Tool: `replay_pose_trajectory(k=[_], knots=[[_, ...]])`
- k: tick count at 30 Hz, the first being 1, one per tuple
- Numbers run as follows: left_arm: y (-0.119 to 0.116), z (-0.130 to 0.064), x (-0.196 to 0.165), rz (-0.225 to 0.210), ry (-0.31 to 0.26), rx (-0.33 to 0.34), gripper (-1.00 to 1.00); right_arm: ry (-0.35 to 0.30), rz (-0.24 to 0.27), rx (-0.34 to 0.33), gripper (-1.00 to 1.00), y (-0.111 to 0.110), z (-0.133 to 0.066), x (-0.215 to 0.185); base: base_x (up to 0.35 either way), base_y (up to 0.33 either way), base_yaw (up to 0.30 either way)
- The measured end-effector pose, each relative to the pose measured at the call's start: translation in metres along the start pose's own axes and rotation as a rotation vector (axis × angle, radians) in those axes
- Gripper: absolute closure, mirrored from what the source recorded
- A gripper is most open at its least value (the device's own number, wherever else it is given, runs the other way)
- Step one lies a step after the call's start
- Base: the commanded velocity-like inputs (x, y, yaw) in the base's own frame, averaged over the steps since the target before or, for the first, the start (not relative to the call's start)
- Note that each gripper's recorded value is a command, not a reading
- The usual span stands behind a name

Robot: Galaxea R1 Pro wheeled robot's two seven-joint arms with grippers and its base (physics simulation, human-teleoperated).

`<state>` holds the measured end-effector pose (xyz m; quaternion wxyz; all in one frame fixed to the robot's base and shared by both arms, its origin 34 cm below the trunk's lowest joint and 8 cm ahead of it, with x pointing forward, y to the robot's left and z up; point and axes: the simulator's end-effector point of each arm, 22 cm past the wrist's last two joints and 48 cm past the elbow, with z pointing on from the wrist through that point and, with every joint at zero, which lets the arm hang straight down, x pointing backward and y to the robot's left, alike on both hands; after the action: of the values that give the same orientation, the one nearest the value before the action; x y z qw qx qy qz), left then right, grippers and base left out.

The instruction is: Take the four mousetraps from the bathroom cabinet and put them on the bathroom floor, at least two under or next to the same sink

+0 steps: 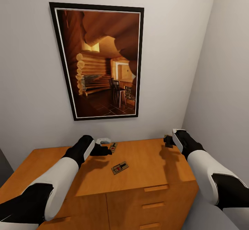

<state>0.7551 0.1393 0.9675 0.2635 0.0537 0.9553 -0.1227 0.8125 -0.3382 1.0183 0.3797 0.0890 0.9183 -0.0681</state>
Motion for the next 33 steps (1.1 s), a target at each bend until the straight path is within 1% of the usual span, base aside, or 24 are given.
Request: replay_pose_trajectory(k=[1,3,8,11,15,20,33], knots=[[-0.004,0.001,0.000,0.003,0.001,0.005,-1.00,0.000,0.000,0.000,1.00,0.000,0.000,0.000,0.000,0.000,0.000],[-0.024,0.003,0.002,0.013,0.004,0.031,-1.00,0.000,0.001,-0.001,1.00,0.000,0.000,0.000,0.000,0.000,0.000],[-0.050,0.005,0.002,0.025,0.005,0.064,-1.00,0.000,0.000,-0.001,1.00,0.001,0.000,0.000,0.000,0.000,0.000],[-0.057,0.005,0.003,0.028,0.007,0.074,-1.00,0.000,0.000,-0.001,1.00,0.000,0.000,0.000,0.000,0.000,0.000],[-0.060,0.007,0.006,0.028,0.014,0.080,-1.00,0.000,-0.001,-0.001,1.00,0.000,0.000,0.000,0.000,0.000,0.000],[-0.059,0.011,0.015,0.025,0.037,0.078,-1.00,0.001,-0.001,-0.001,1.00,0.000,0.000,0.001,0.000,0.000,0.000],[-0.055,0.013,0.018,0.027,0.046,0.061,-1.00,0.000,-0.002,-0.001,1.00,0.000,0.000,0.000,0.000,0.000,0.000]])
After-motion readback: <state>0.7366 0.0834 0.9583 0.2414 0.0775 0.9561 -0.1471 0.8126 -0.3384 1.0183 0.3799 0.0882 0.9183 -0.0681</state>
